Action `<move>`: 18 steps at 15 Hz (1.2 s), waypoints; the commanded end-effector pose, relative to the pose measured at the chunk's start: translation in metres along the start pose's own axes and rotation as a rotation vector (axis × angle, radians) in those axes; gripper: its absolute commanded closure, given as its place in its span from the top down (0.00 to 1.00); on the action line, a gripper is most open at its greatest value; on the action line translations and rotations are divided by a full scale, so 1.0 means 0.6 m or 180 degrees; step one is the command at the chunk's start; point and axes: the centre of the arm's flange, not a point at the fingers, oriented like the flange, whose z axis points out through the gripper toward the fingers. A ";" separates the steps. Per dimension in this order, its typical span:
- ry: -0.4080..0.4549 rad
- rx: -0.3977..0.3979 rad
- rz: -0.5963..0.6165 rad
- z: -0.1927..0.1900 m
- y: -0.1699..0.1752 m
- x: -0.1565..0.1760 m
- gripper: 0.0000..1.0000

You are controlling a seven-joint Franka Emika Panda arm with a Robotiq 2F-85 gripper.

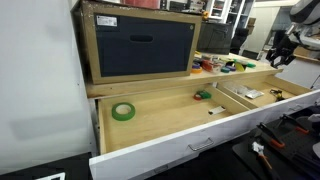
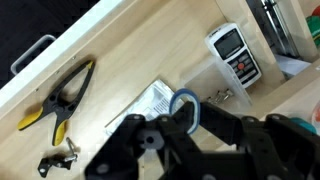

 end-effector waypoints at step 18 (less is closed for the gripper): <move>0.0009 -0.0113 0.0173 -0.052 0.006 0.082 0.04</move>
